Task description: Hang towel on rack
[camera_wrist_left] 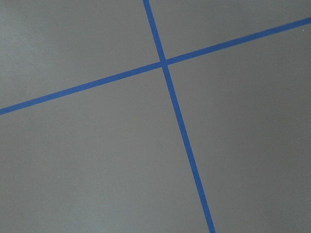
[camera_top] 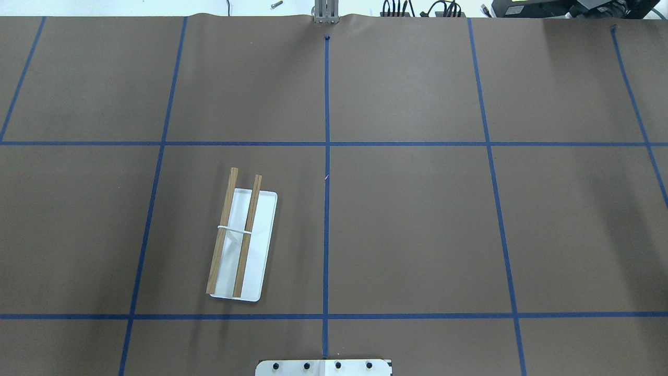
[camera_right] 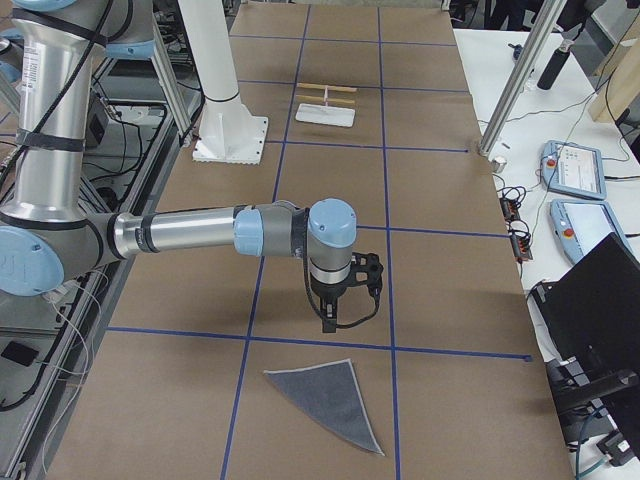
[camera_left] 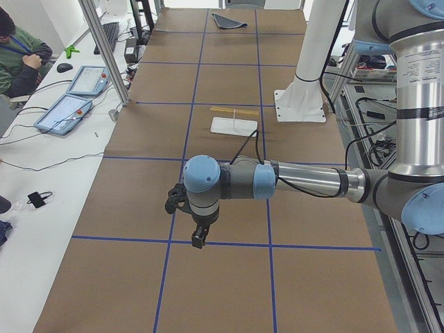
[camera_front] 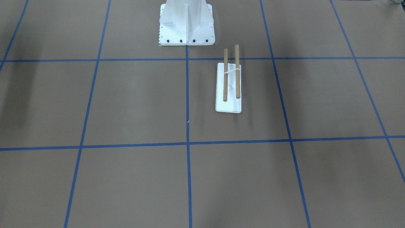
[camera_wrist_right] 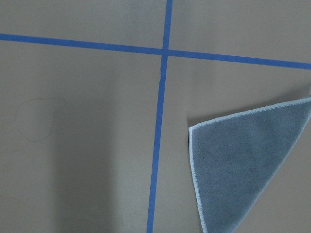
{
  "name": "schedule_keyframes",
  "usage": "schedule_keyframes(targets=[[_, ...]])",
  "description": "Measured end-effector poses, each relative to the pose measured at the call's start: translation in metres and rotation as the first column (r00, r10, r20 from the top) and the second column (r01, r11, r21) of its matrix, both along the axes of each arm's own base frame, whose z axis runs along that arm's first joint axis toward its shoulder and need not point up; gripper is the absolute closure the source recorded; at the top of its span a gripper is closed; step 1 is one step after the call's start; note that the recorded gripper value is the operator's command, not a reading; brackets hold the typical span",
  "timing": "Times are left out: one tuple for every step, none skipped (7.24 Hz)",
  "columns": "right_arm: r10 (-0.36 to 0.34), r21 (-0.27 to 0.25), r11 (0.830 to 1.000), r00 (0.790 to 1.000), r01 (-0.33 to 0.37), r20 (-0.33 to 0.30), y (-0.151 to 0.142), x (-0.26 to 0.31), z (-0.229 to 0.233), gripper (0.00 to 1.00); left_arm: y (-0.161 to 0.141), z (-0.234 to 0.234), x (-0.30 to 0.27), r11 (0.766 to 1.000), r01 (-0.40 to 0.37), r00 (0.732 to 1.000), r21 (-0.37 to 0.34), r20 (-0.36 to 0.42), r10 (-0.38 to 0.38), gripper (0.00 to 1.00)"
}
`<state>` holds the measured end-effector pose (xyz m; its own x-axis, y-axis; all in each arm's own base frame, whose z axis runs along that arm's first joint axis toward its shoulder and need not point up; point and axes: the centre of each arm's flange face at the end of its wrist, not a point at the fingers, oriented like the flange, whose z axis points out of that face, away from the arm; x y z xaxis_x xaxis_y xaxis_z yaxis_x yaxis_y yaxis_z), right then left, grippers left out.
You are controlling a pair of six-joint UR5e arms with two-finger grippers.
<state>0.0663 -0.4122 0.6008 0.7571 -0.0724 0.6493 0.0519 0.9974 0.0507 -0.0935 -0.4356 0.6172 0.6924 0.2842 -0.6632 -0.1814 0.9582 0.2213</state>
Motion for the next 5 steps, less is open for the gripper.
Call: schedule_keyframes(targets=[[0.0, 0.0, 1.0, 1.0, 0.0, 0.001, 0.0, 0.0, 0.0, 0.0, 0.0, -0.001, 0.0, 1.0, -0.001, 1.0, 0.005, 0.0, 0.001, 0.02], [0.0, 0.002, 1.0, 1.0, 0.0, 0.001, 0.0, 0.0, -0.001, 0.0, 0.0, -0.005, 0.0, 1.0, -0.001, 1.0, 0.015, 0.001, 0.001, 0.02], [0.0, 0.009, 1.0, 1.0, 0.0, 0.001, -0.001, 0.0, -0.004, 0.0, -0.001, -0.013, 0.0, 0.999, -0.001, 1.0, 0.032, 0.003, 0.001, 0.02], [-0.001, 0.029, 1.0, 1.0, 0.001, 0.002, -0.003, 0.0, -0.013, 0.0, -0.003, -0.027, 0.0, 0.998, -0.001, 1.0, 0.062, 0.008, 0.001, 0.02], [-0.001, 0.055, 0.998, 1.0, 0.001, 0.002, -0.003, 0.0, -0.026, 0.0, -0.007, -0.043, 0.0, 0.995, -0.001, 1.0, 0.096, 0.012, 0.0, 0.02]])
